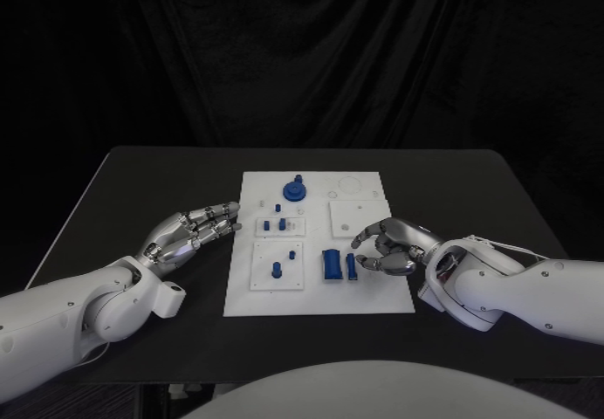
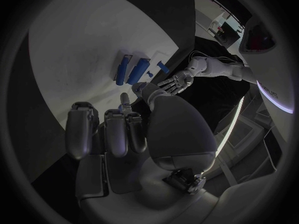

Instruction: Assemble the parts on the task board

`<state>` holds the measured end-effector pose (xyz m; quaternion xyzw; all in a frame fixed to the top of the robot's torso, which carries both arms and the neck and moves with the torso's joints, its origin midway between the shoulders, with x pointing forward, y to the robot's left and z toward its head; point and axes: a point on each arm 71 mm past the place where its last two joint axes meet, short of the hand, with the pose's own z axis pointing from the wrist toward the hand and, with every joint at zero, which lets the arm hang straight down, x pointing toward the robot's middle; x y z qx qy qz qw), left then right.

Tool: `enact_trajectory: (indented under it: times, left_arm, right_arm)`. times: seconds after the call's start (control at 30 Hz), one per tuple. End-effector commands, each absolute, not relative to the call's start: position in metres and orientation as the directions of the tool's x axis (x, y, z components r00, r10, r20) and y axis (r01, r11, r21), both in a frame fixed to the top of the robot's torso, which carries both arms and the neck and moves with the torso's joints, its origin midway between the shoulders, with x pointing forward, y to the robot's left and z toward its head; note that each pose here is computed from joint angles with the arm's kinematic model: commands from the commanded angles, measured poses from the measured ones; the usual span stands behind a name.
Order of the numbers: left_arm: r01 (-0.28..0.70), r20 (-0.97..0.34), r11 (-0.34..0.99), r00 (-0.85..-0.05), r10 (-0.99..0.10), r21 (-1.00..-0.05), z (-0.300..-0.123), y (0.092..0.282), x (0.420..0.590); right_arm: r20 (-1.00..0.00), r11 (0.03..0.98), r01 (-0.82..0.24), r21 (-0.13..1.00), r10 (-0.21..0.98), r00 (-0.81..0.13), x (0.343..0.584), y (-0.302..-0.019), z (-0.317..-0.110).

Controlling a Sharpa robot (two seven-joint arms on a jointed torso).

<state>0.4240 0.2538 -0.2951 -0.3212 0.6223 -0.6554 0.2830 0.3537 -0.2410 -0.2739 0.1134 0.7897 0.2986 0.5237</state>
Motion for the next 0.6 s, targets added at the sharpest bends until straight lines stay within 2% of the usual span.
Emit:
enact_trajectory:
  times: [0.03,0.6]
  left_arm:
    - [-0.027,0.081,-0.083,-0.639,-0.765,-0.996,-0.2947,0.2527,0.4230]
    - [-0.030,0.083,-0.083,-0.640,-0.764,-0.996,-0.2953,0.2522,0.4231]
  right_arm:
    - [-0.772,0.805,-0.182,0.565,0.438,-0.461,0.3516,-0.2373,-0.2768]
    - [-0.771,0.834,-0.157,0.529,0.395,-0.500,0.3543,-0.2371,-0.2854]
